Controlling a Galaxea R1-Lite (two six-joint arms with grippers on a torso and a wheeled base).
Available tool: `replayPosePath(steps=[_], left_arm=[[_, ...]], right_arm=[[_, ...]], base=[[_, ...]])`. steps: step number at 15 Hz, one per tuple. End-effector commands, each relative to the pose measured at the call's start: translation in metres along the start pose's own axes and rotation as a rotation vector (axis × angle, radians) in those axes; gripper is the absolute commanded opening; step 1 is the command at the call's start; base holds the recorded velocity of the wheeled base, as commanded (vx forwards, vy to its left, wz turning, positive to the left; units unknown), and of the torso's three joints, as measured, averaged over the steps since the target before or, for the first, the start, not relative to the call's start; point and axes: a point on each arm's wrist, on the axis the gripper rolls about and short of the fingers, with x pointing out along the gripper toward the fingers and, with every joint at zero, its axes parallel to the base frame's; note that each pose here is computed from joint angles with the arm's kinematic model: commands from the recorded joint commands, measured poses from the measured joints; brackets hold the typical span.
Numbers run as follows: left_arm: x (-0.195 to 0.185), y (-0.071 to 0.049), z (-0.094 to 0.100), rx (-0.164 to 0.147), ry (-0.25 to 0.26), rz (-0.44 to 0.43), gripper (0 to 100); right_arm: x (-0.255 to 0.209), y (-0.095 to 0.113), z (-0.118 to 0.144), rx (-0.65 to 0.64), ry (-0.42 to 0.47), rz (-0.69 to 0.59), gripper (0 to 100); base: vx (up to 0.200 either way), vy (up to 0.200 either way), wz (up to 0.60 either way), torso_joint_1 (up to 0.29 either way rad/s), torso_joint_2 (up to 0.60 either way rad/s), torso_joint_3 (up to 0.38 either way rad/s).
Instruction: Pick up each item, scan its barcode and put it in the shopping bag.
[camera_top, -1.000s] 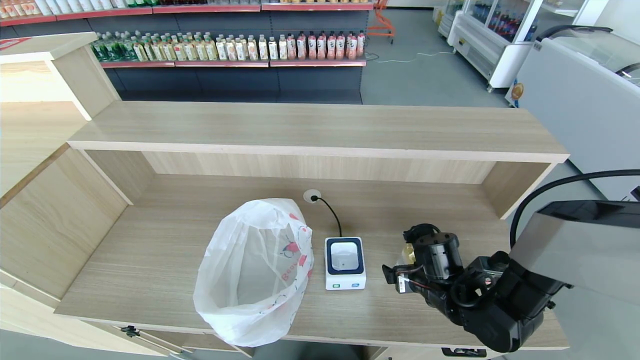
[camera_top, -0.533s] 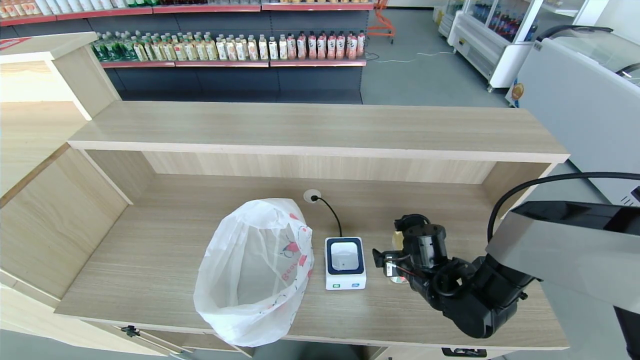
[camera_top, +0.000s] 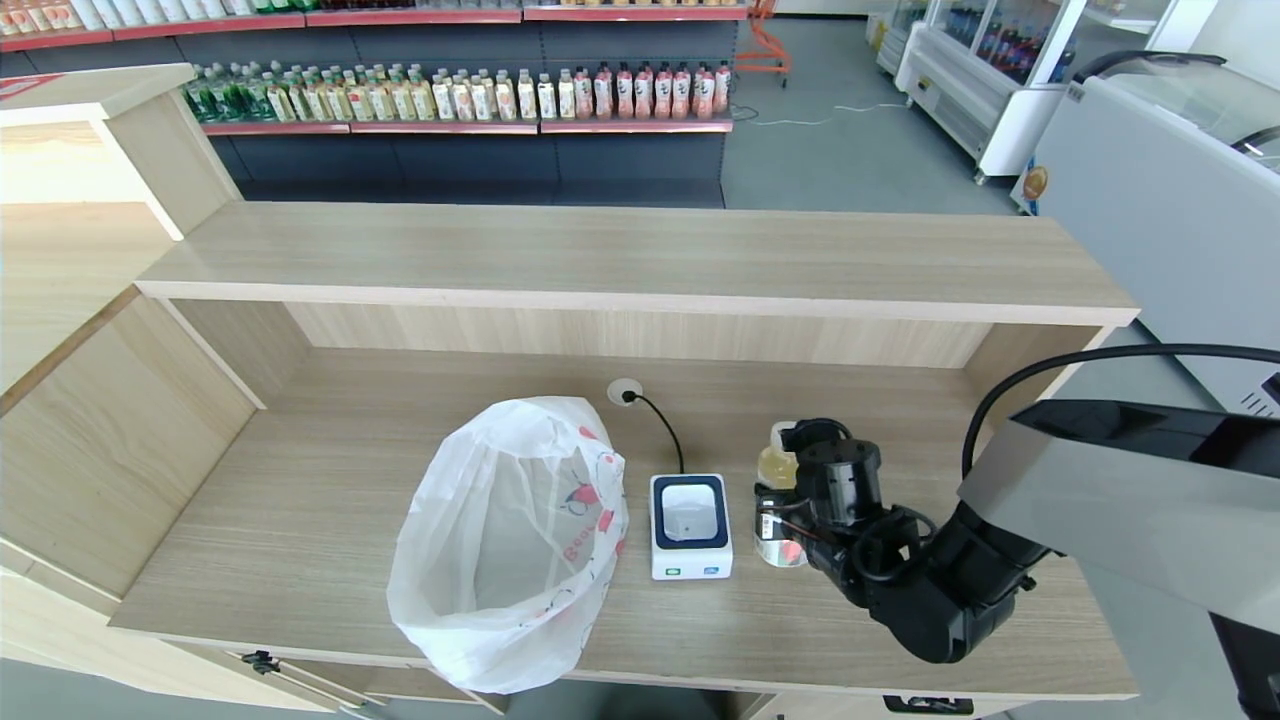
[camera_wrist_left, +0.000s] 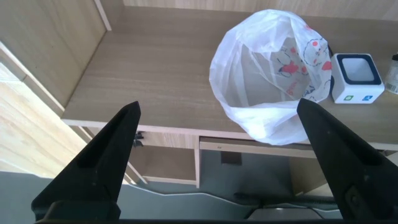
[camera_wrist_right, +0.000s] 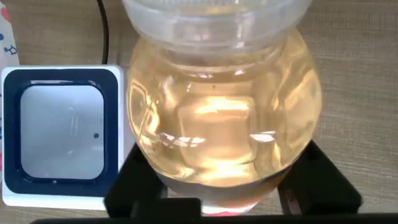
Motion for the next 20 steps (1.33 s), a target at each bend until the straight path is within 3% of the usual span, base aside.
replayPosePath(steps=[1,8,11,15,17,20], left_arm=[[0.000,0.000,0.000,-0.001,0.000,0.000,100],[0.000,0.000,0.000,-0.001,0.000,0.000,100],[0.000,0.000,0.000,-0.001,-0.001,0.000,100],[0.000,0.000,0.000,-0.001,0.000,0.000,100],[0.000,0.000,0.000,0.001,-0.001,0.000,100],[0.000,0.000,0.000,-0.001,0.000,0.000,100]], right_arm=[[-0.004,0.001,0.007,0.004,-0.020,0.006,0],[-0.013,0.004,0.003,-0.007,0.000,0.018,0],[-0.023,0.002,0.019,0.018,-0.030,0.067,0],[-0.052,-0.023,0.060,0.092,-0.113,0.149,0],[-0.067,-0.045,0.075,0.108,-0.144,0.261,0],[-0.105,-0.059,0.094,0.132,-0.169,0.564,0]], base=[[0.000,0.000,0.00,0.000,0.00,0.000],[0.000,0.000,0.00,0.000,0.00,0.000],[0.000,0.000,0.00,0.000,0.00,0.000],[0.000,0.000,0.00,0.000,0.00,0.000],[0.000,0.000,0.00,0.000,0.00,0.000],[0.000,0.000,0.00,0.000,0.00,0.000]])
